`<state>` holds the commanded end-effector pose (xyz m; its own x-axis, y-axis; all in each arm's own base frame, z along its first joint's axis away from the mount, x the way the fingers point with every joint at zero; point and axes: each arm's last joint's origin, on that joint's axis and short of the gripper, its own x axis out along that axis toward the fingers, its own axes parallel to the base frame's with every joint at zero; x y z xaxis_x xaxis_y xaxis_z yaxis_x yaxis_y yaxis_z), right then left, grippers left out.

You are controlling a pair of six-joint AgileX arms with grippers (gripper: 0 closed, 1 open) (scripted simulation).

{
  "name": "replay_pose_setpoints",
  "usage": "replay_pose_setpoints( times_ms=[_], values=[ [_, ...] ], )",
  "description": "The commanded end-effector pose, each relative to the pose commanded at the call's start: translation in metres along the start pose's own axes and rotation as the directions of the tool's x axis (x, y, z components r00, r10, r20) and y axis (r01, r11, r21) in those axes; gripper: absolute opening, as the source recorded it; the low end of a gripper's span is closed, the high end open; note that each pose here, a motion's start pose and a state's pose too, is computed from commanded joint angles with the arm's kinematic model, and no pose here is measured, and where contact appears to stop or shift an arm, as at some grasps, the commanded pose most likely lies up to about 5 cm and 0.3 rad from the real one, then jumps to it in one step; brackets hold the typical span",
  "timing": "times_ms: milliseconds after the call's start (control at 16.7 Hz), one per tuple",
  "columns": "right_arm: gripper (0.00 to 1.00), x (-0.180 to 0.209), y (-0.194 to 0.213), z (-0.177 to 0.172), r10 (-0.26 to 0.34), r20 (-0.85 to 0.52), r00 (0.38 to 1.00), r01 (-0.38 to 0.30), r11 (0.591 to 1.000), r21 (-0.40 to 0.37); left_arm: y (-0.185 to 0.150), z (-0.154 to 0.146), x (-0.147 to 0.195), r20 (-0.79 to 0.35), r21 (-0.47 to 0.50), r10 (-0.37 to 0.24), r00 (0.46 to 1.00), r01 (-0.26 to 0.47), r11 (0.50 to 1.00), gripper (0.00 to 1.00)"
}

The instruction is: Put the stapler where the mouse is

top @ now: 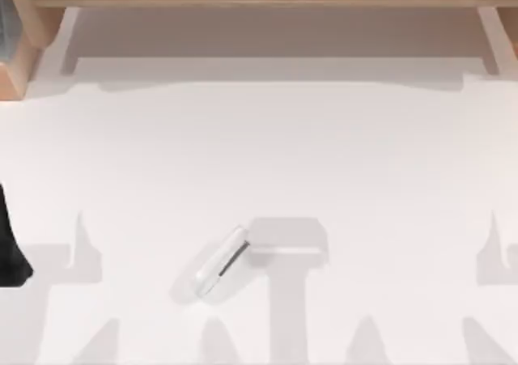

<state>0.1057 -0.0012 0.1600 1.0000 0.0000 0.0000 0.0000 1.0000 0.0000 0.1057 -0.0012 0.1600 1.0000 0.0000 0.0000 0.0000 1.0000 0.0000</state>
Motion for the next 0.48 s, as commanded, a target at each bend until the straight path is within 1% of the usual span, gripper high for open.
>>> replay_pose_setpoints(
  times_ms=[120, 240, 360, 480],
  values=[
    [1.0, 0.0, 0.0, 0.0, 0.0, 0.0, 1.0, 0.0, 1.0, 0.0, 0.0, 0.0, 0.0, 0.0, 0.0, 0.0, 1.0, 0.0, 1.0, 1.0],
    [1.0, 0.0, 0.0, 0.0, 0.0, 0.0, 1.0, 0.0, 1.0, 0.0, -0.002, 0.006, 0.0, -0.02, -0.002, -0.015, 1.0, 0.015, 1.0, 1.0],
    [1.0, 0.0, 0.0, 0.0, 0.0, 0.0, 1.0, 0.0, 1.0, 0.0, -0.005, 0.02, 0.001, -0.069, -0.007, -0.047, 0.996, 0.046, 0.999, 1.0],
    [1.0, 0.0, 0.0, 0.0, 0.0, 0.0, 1.0, 0.0, 1.0, 0.0, -0.01, 0.038, 0.005, -0.152, -0.013, -0.092, 0.984, 0.091, 0.996, 1.0]
  ],
)
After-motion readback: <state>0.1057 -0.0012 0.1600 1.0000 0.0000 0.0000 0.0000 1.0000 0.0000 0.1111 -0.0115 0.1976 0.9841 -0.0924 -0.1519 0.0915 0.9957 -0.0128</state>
